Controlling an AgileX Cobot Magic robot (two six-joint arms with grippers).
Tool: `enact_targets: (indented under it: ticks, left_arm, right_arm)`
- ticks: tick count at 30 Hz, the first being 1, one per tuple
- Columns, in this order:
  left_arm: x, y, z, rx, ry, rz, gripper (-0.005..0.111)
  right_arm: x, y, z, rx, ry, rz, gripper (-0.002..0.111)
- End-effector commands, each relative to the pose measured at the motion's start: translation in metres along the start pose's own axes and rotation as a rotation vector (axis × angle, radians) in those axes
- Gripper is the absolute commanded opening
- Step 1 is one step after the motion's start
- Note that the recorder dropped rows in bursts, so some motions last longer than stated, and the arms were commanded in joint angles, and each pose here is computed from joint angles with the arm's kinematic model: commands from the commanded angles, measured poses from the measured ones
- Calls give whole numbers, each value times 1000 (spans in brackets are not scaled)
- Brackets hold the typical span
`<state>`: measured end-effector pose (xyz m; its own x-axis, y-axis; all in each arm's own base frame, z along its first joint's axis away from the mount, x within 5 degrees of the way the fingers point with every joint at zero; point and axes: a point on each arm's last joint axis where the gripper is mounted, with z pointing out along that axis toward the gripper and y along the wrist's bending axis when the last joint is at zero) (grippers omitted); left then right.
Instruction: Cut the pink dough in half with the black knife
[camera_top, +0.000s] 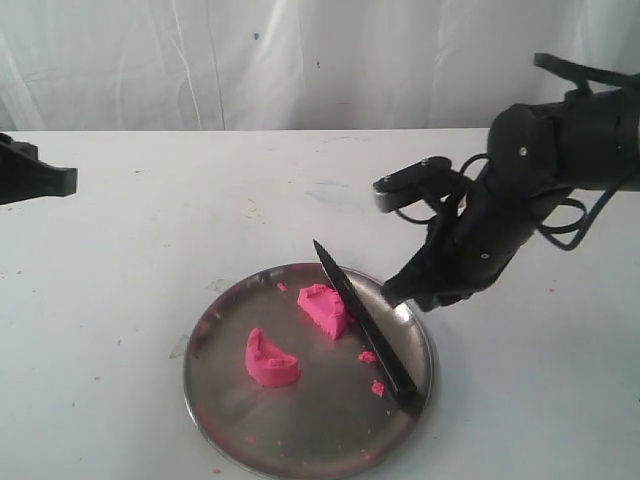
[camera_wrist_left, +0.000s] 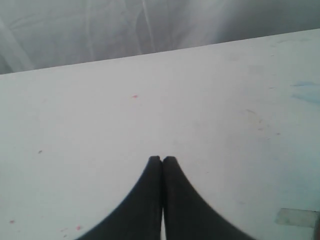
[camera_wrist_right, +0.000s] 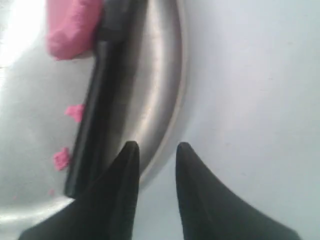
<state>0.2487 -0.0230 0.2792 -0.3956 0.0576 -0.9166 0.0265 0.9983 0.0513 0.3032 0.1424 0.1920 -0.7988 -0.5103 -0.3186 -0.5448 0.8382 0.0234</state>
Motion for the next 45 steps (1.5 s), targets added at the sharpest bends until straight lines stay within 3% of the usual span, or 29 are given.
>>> enact_targets:
  ticks: [1, 6, 10, 14, 16, 19, 23, 27, 32, 45]
  left_arm:
    - [16, 18, -3, -187, 25, -11, 0]
    - [39, 37, -9, -397, 36, -172, 0]
    - [53, 45, -13, -446, 59, -207, 0]
    - [38, 49, -36, -437, -41, -241, 0]
    - [26, 48, -57, -399, -130, -252, 0]
    - [6, 47, -122, -322, -361, -195, 0]
    - [11, 54, -173, -367, -472, -195, 0]
    - [21, 64, -189, -467, -471, -265, 0]
    - [22, 66, -190, -487, -468, -272, 0]
    - [22, 66, -190, -487, -468, -272, 0]
  right_arm:
    - [6, -51, -3, 84, -82, 181, 20]
    - [15, -82, -18, 138, -169, 295, 0]
    - [14, -89, -52, 180, -296, 336, 0]
    - [21, -90, -97, 233, -478, 376, 0]
    - [27, -82, -124, 262, -596, 362, 0]
    - [58, -56, -196, 331, -907, 323, 0]
    - [118, -18, -257, 431, -1221, 230, 0]
    - [169, 7, -264, 522, -1318, 126, 0]
    - [209, 26, -252, 491, -1290, 135, 0]
    - [221, 32, -257, 513, -1323, 116, 0]
